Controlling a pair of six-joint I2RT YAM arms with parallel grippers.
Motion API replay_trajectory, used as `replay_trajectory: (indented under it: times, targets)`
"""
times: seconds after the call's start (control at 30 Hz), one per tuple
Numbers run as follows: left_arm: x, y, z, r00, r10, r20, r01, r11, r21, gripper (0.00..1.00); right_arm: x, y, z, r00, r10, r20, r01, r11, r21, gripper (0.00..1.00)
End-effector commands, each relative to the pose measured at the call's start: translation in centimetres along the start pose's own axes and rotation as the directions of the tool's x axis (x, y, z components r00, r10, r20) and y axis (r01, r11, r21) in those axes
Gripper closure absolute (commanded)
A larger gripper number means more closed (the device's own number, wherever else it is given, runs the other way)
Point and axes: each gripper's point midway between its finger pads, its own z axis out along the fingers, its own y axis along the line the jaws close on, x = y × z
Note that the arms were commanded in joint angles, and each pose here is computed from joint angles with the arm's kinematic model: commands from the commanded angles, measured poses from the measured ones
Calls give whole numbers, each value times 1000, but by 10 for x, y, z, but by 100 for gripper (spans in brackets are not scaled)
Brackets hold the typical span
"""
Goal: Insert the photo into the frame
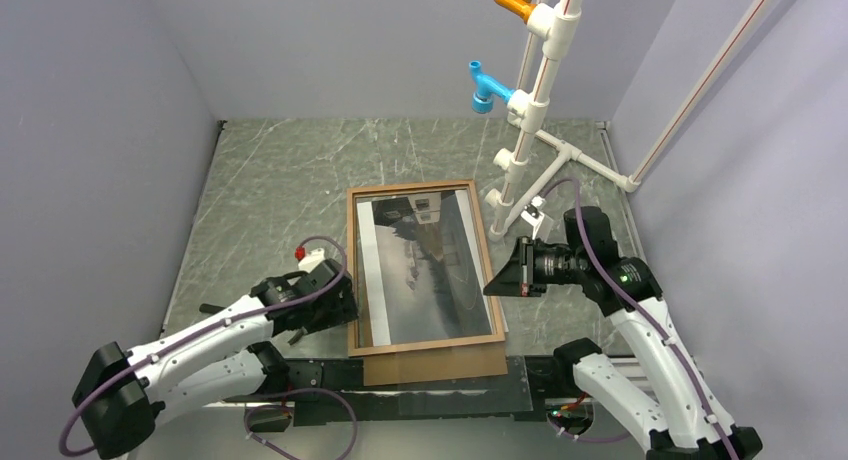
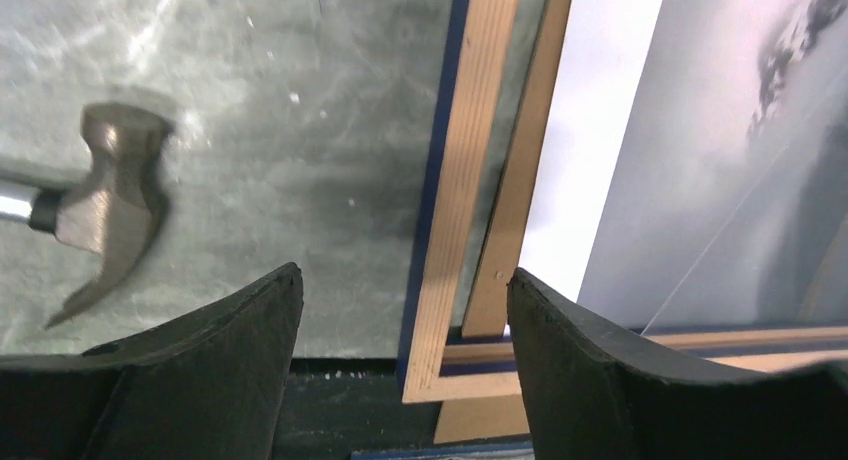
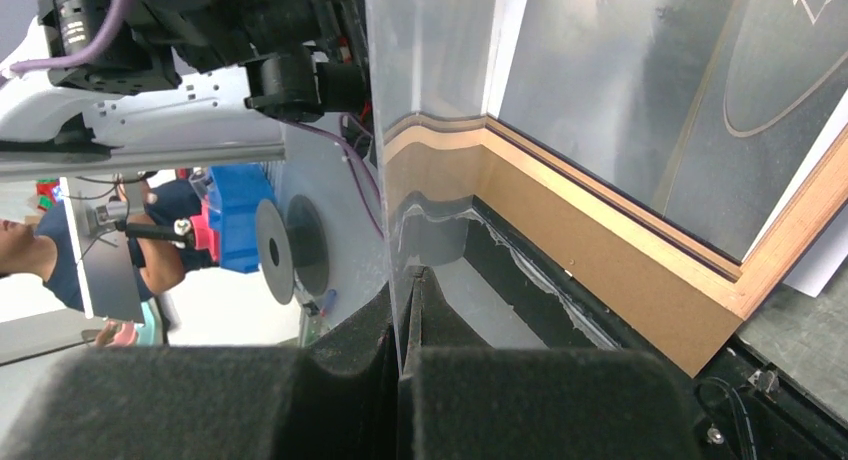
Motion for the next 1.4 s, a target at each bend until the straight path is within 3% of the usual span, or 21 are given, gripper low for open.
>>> replay_trajectory:
  times: [0.0, 0.17, 0.37, 0.43, 0.53, 0.63, 0.97, 1.23, 1.3, 1.37]
  targets:
    - [-22, -13, 4, 1000, 13, 12, -14, 996, 86, 25, -20, 11, -1, 998, -54, 45, 55, 998, -16, 100]
    - [-36, -19, 17, 999, 36, -1, -36, 994, 99, 29, -39, 18, -4, 993, -88, 77, 87, 996, 17, 100]
    - [-39, -18, 38, 997, 60, -39, -57, 996, 74, 47, -61, 39, -6, 986, -127, 105, 128, 992, 0, 100]
    - [-41, -13, 43, 997, 69, -45, -67, 997, 43, 57, -67, 47, -5, 984, -136, 112, 138, 990, -12, 100]
    - [-46, -8, 47, 995, 92, -43, -91, 996, 9, 80, -74, 56, -1, 983, -144, 114, 149, 988, -33, 100]
    - [-51, -3, 47, 994, 99, -41, -100, 995, -17, 91, -77, 60, 4, 983, -148, 107, 153, 987, -41, 100]
    - [-49, 8, 46, 997, 73, -33, -74, 997, -31, 100, -82, 66, 25, 988, -121, 94, 129, 988, -80, 100]
    - [-38, 28, 41, 998, 51, -21, -52, 996, -68, 100, -86, 70, 34, 987, -133, 87, 139, 987, -76, 100]
    - [-38, 29, 41, 998, 59, -15, -60, 996, -66, 96, -87, 71, 37, 988, -133, 80, 139, 987, -78, 100]
    - [-39, 31, 39, 998, 62, -13, -63, 995, -72, 84, -88, 71, 39, 988, -134, 77, 140, 988, -71, 100]
